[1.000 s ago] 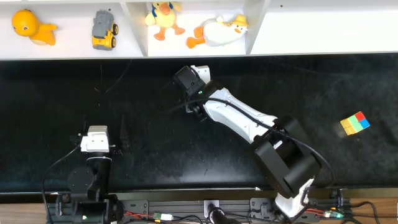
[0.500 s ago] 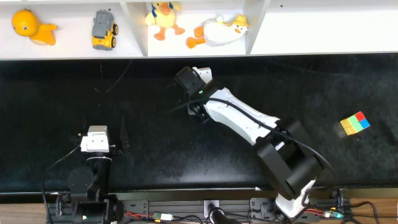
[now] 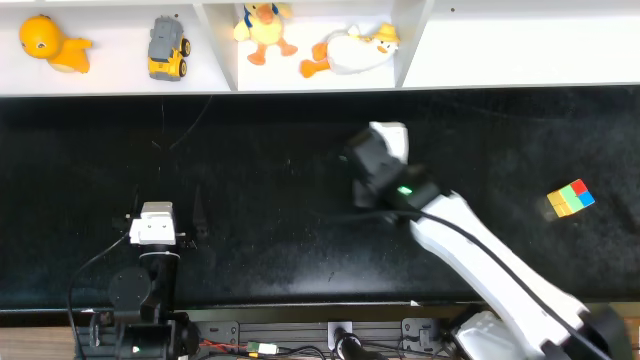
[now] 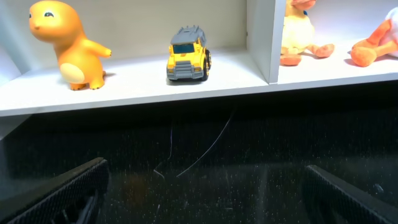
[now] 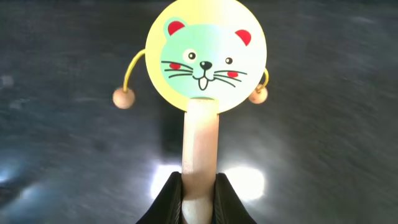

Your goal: Store Toys

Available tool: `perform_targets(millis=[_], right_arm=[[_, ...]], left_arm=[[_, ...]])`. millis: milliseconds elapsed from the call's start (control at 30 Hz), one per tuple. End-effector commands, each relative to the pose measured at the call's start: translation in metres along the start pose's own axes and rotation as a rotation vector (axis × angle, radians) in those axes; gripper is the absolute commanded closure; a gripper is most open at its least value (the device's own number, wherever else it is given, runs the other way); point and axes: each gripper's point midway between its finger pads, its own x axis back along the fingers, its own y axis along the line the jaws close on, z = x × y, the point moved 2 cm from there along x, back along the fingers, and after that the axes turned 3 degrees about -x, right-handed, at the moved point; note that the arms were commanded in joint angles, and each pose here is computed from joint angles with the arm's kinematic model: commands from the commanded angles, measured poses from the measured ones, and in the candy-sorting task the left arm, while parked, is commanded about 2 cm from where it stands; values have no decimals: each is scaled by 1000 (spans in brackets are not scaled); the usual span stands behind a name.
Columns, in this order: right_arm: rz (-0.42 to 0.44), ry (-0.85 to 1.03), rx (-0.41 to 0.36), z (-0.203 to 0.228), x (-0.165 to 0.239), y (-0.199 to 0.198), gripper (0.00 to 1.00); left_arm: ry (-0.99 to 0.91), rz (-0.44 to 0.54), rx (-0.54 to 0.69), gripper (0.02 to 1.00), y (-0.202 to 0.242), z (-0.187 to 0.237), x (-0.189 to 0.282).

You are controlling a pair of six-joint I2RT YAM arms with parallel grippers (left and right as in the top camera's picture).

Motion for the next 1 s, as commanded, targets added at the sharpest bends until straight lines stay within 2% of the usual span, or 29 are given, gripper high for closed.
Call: perform_targets(millis=[33,367,533,733,1000], right_arm=[[64,-52,-52,-9,16,-42,958],[87,-12,-62,-29,7,-97,956],[107,-14,6,-52,6,-109,956],[119,-49,90,-100,8,-113,958],[120,-62,181,-145,-14,-109,956]], left_arm=[[-3,-14,-15,20,3,0,1],[-3,-14,-15,20,3,0,1],[-3,-14,-15,20,3,0,1],[-3,-14,-15,20,3,0,1],[-3,-14,-15,20,3,0,1]])
